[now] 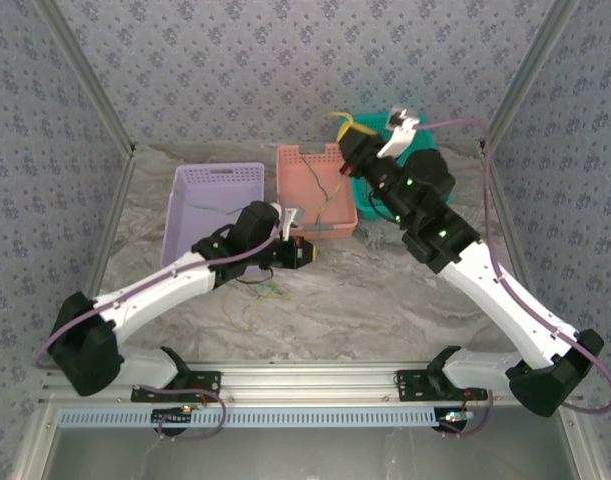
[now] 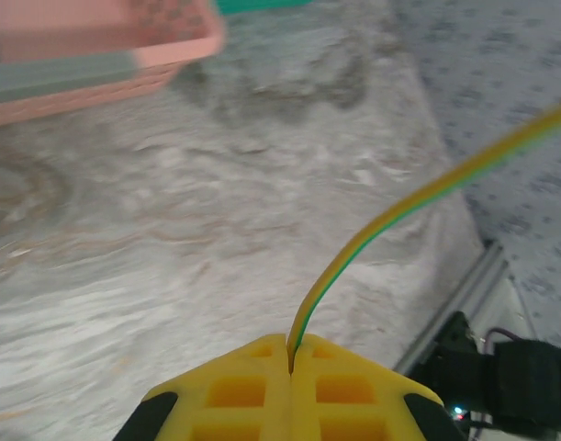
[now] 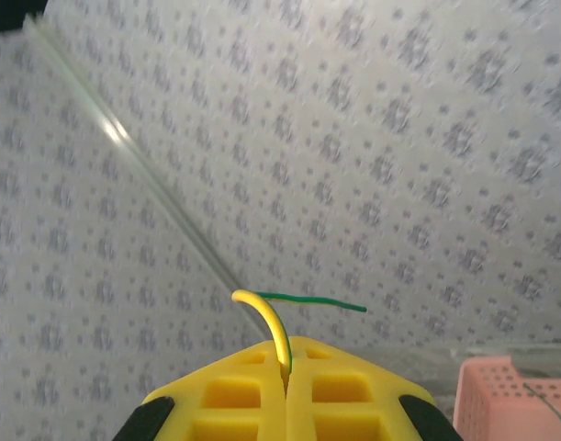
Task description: Untangle the cables
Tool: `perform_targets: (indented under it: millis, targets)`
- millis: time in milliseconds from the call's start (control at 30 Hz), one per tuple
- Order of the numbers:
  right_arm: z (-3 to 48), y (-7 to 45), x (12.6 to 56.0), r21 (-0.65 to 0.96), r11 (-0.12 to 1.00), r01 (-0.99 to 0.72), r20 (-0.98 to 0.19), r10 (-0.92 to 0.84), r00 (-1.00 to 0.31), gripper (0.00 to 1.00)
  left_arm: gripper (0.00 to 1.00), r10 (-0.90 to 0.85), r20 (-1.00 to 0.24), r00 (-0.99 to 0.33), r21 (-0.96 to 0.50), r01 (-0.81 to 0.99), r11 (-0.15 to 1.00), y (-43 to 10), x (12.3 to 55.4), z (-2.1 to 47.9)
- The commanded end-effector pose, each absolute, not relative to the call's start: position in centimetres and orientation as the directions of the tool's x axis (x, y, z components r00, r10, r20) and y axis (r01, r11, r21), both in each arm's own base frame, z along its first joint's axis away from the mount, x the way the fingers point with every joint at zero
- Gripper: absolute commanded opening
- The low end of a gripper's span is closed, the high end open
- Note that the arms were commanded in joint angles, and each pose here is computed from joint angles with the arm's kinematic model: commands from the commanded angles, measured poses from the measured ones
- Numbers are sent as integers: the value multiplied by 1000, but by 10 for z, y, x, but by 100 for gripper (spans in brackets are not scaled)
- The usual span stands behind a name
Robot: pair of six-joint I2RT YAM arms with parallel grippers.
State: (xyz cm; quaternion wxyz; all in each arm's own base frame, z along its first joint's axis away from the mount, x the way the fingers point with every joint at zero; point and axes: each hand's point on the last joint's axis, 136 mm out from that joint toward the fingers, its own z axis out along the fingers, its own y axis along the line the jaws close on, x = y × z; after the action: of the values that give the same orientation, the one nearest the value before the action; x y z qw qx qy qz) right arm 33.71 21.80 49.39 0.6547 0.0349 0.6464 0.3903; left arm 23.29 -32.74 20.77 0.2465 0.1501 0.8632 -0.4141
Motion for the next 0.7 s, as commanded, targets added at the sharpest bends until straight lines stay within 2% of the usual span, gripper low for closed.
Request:
perform_targets:
  millis: [0, 167, 333, 433, 500, 567, 600, 633, 667]
  targets:
    - [527, 174, 355, 646, 645, -409, -729, 680, -80, 0, 0, 90, -613, -785, -612, 544, 574, -328, 210, 204]
    - [514, 137, 386, 722, 612, -322, -669, 736, -102, 0, 0, 79, -687, -722, -611, 634, 474, -332, 178, 211]
    - [502, 125, 404, 760, 552, -342, -620, 774, -129, 0, 0, 177, -742, -646, -555, 741, 379, -353, 136, 211]
    - [505, 132, 401, 735, 543, -405, -643, 749, -162, 0, 0, 163, -754, -636, -533, 738, 413, -354, 135, 213]
    - [505, 138, 394, 703, 561, -438, -678, 714, -173, 0, 0, 89, -766, -636, -532, 706, 467, -343, 148, 227]
    - [502, 140, 389, 682, 572, -457, -700, 691, -180, 0, 0, 20, -771, -636, -556, 689, 465, -335, 154, 250]
    - [501, 141, 387, 673, 574, -467, -709, 680, -186, 0, 6, -12, -767, -641, -569, 672, 474, -331, 158, 260]
    - [500, 142, 386, 668, 573, -475, -714, 673, -192, 0, 26, -25, -760, -649, -579, 660, 479, -327, 160, 266]
    - [501, 145, 383, 657, 569, -494, -723, 661, -202, 0, 57, -36, -754, -656, -585, 645, 492, -323, 164, 274]
